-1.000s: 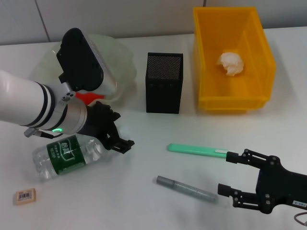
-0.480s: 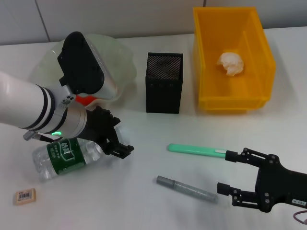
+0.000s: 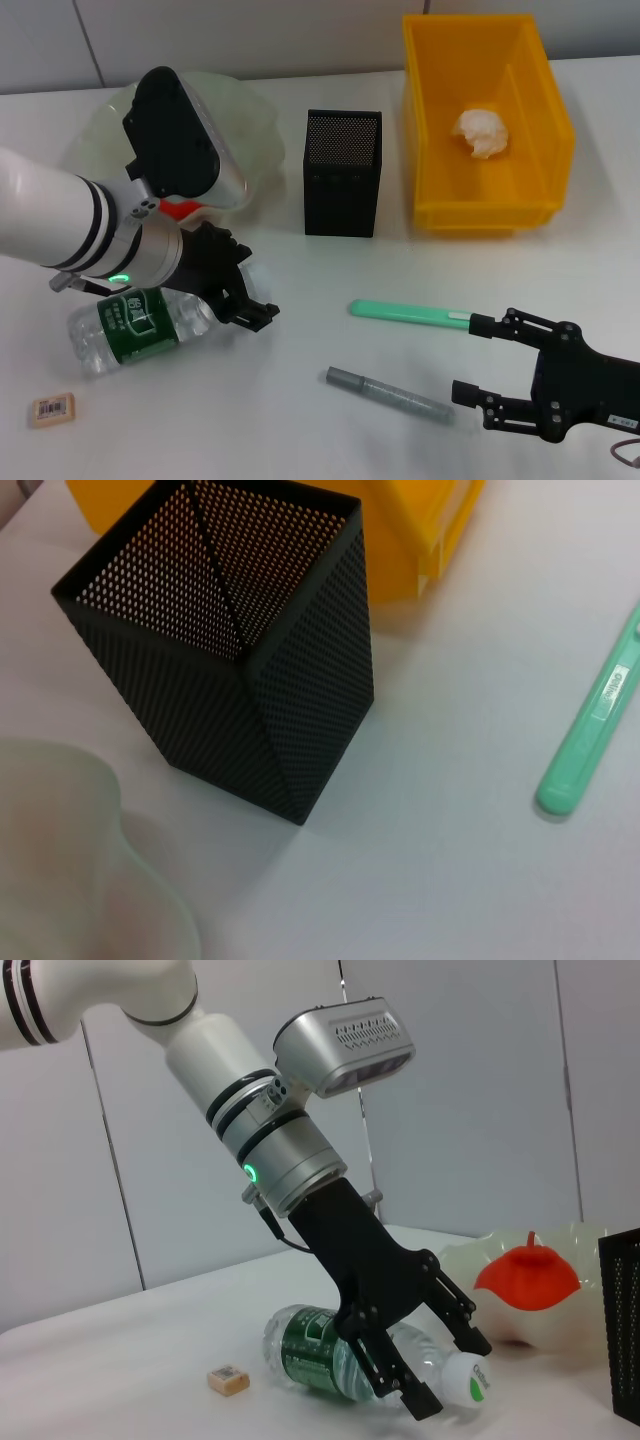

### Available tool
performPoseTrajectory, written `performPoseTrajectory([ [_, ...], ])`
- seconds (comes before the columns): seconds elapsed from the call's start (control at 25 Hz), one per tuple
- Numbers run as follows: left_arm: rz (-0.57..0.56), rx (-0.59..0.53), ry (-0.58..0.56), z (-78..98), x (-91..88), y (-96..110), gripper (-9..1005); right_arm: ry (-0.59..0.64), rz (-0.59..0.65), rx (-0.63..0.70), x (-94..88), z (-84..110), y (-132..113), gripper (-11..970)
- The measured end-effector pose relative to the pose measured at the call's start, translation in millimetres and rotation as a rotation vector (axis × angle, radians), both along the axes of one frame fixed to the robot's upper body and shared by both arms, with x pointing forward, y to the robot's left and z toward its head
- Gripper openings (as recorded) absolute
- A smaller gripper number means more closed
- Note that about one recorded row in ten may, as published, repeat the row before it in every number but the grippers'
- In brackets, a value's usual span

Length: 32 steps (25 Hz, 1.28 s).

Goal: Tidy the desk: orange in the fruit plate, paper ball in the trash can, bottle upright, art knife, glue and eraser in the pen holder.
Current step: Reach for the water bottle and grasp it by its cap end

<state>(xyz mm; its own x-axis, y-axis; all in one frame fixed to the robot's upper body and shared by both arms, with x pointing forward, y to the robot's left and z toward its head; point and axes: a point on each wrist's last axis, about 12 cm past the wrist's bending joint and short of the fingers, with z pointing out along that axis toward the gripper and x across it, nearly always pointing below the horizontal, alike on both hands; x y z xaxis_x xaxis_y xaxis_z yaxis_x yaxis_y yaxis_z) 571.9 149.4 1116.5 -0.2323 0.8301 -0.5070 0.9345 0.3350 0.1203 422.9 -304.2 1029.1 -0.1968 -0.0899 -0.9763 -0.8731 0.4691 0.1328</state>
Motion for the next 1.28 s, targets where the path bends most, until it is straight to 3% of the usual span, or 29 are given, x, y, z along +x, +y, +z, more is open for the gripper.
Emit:
performPoseTrajectory([
  [0.56, -0.024, 0.027, -0.019, -2.8, 1.7, -5, 802, 0.003, 0.000, 0.001, 0.2, 0.0, 0, 792],
  [0.84, -0.038, 0.039, -0.023, -6.3, 2.3, -8, 612, 0.004, 0.001, 0.002, 0.0, -0.2, 0, 792],
  [1.28, -0.065, 0.043, -0.031, -4.4, 2.9, -10, 557, 0.007, 0.000, 0.003, -0.1, -0.3, 0, 792],
])
